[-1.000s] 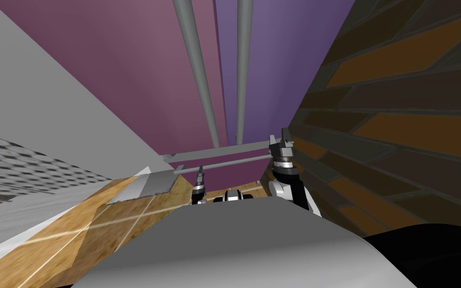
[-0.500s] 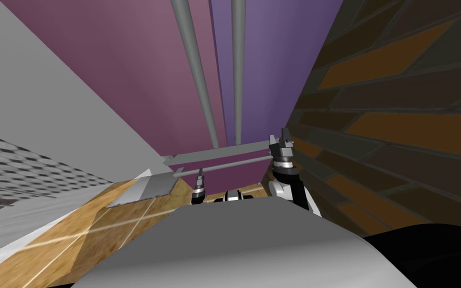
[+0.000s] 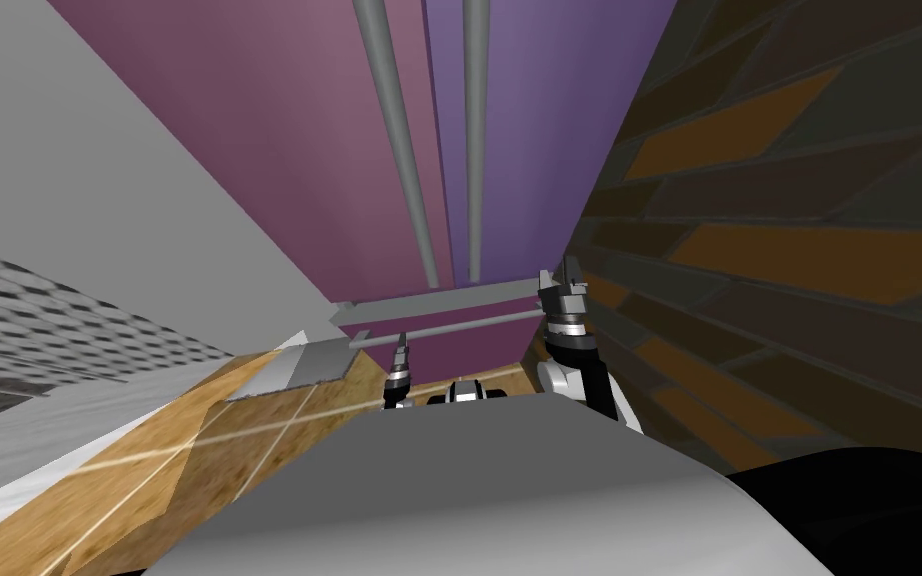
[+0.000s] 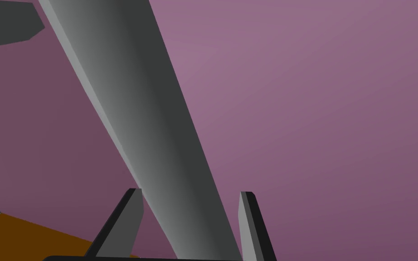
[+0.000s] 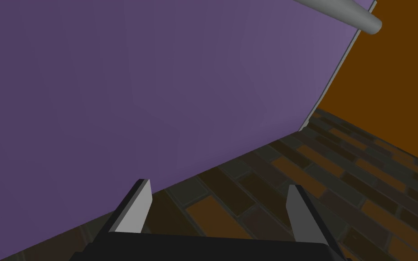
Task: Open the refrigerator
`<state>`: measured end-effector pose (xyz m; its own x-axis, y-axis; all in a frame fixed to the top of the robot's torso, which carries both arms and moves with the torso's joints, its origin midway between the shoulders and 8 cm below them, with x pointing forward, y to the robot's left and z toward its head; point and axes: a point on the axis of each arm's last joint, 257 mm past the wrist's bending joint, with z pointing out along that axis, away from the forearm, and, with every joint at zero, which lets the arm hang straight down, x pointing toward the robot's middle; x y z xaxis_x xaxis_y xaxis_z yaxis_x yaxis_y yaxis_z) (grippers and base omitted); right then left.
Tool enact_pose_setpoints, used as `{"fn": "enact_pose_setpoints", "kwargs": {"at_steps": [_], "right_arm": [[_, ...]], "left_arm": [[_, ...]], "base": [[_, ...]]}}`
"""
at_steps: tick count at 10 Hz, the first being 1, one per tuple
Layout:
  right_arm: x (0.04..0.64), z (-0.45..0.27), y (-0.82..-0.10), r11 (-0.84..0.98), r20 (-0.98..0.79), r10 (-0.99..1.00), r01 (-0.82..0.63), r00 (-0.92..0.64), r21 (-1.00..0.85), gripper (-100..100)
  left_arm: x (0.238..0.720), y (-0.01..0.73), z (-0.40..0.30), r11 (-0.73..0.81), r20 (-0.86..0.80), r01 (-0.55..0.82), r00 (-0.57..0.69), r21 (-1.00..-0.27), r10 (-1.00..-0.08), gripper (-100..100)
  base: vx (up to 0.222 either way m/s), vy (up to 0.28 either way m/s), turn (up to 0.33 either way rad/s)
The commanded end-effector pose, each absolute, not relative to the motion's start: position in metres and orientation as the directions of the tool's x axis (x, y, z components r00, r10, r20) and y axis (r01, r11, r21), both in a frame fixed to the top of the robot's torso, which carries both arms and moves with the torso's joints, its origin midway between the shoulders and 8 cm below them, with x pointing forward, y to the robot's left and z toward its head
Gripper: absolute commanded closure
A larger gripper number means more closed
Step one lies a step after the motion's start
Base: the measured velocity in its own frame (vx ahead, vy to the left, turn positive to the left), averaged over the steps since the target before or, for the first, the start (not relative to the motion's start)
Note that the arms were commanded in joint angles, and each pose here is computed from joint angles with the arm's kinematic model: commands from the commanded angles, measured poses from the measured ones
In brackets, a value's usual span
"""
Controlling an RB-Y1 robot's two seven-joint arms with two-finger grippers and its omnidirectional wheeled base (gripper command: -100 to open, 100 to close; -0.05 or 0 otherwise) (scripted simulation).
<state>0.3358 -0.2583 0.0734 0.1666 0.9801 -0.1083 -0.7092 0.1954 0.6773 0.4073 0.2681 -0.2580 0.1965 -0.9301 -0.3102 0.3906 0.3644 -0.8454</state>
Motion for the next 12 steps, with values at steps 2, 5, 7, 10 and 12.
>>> {"fn": "enact_pose_setpoints", "kwargs": {"at_steps": [2, 5, 7, 10, 12], "right_arm": [[0.3358, 0.0734, -0.2583, 0.195, -0.108, 0.98, -0.709, 0.167, 0.677, 0], [0.3358, 0.0734, -0.2583, 0.196, -0.108, 0.98, -0.709, 0.167, 0.677, 0], [0.3358, 0.0734, -0.2583, 0.195, -0.108, 0.98, -0.709, 0.167, 0.677, 0], [0.3358, 0.0733, -0.2583, 0.196, -0.108, 0.98, -0.709, 0.167, 0.677, 0], [0.3358, 0.0734, -0.2583, 0.195, -0.108, 0.98, -0.709, 0.167, 0.677, 0]], "left_arm": [[0.4159, 0.2704, -0.2669, 0.364, -0.318, 0.351, 0.181, -0.863, -0.93, 100], [0.416, 0.2685, -0.2613, 0.361, -0.316, 0.366, 0.18, -0.858, -0.932, 100], [0.4155, 0.2678, -0.2634, 0.36, -0.317, 0.359, 0.173, -0.861, -0.932, 100], [0.4151, 0.2653, -0.2614, 0.356, -0.315, 0.368, 0.168, -0.859, -0.934, 100], [0.4142, 0.2648, -0.263, 0.355, -0.316, 0.364, 0.164, -0.861, -0.934, 100]], "base": [[-0.101, -0.018, 0.016], [-0.11, -0.012, 0.017], [-0.194, -0.018, 0.024], [-0.144, -0.021, 0.018], [-0.163, -0.009, 0.021]]}}
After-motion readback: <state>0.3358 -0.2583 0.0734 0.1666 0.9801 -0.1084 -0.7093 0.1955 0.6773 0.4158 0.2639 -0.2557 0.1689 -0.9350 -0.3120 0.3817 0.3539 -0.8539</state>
